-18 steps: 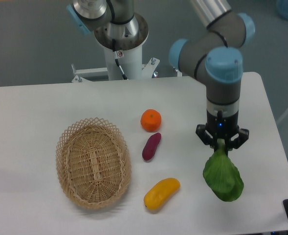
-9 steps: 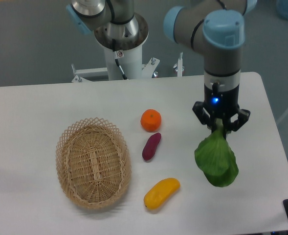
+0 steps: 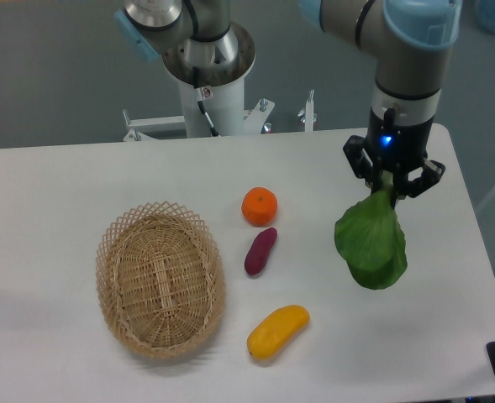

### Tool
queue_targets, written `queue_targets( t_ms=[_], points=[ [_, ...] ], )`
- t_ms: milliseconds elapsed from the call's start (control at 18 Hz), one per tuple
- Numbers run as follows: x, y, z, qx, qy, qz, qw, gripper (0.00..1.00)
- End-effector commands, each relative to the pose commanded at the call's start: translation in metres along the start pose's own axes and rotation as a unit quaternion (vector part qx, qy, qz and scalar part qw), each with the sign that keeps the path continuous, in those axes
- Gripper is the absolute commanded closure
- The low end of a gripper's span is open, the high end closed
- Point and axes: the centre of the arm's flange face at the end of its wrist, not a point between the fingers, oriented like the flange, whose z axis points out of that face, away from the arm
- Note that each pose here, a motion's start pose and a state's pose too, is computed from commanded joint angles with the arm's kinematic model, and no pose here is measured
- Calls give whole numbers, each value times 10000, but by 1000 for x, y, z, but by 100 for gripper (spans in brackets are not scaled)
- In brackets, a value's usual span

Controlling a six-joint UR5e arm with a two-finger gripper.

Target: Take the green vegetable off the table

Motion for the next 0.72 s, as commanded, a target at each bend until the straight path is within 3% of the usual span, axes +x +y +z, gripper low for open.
queue_targets(
  t_ms=[722],
  points=[
    [-4, 5, 11, -101, 25, 105, 9999, 70]
  ],
)
